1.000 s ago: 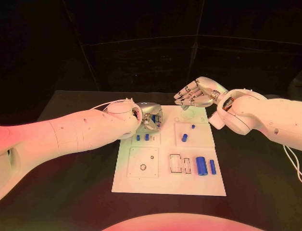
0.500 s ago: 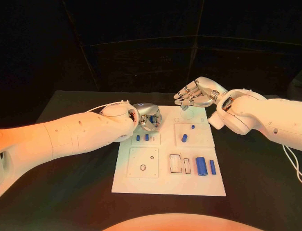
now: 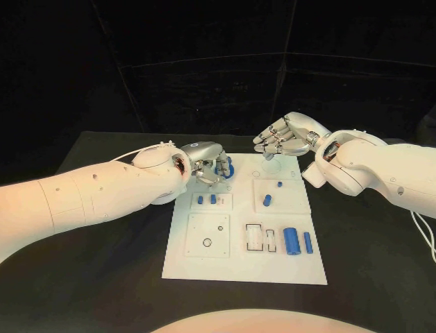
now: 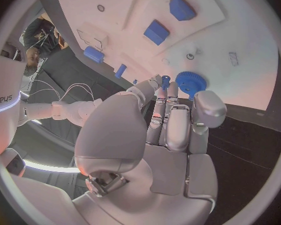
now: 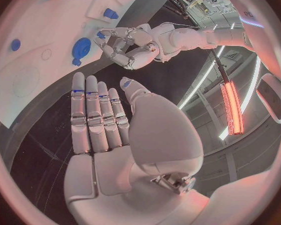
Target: Assemble the parts on the task board
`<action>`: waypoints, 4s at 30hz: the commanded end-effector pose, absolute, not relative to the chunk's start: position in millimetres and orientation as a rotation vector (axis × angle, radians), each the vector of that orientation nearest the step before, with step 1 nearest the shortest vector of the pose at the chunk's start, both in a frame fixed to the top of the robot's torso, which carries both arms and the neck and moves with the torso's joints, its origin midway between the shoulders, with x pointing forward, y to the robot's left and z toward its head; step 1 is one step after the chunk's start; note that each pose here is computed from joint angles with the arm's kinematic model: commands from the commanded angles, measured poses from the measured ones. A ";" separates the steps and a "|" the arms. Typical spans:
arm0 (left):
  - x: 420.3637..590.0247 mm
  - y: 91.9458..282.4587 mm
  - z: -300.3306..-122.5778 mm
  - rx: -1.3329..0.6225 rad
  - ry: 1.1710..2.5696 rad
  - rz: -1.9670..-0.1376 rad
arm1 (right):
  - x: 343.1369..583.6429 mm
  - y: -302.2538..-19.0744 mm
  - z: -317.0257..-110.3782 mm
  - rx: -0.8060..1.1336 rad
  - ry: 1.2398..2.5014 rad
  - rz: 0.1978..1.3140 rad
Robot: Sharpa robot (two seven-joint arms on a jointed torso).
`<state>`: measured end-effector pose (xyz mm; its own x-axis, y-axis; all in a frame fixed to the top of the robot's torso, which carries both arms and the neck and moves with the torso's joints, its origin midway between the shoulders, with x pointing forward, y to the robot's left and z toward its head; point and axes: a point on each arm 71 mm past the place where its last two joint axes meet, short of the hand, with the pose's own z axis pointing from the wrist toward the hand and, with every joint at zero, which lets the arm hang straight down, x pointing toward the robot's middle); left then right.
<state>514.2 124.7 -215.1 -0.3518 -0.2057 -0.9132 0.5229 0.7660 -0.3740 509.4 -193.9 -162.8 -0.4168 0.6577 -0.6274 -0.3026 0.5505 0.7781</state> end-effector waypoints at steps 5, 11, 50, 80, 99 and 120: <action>512.3 139.4 -205.9 0.234 1.784 -0.781 | 510.0 -195.5 -160.8 0.299 1.676 1.094; 512.6 150.0 -207.5 0.229 1.826 -0.755 | 510.0 -195.8 -160.9 0.299 1.677 1.094; 517.8 156.4 -231.4 0.219 1.925 -0.702 | 510.3 -195.0 -161.2 0.297 1.679 1.096; 517.5 151.8 -237.0 0.218 1.986 -0.664 | 510.4 -194.0 -161.5 0.294 1.684 1.100; 515.9 150.8 -236.3 0.221 1.982 -0.673 | 510.8 -194.5 -161.6 0.294 1.684 1.098; 516.0 163.5 -232.3 0.174 1.937 -0.677 | 512.3 -199.0 -163.0 0.286 1.695 1.056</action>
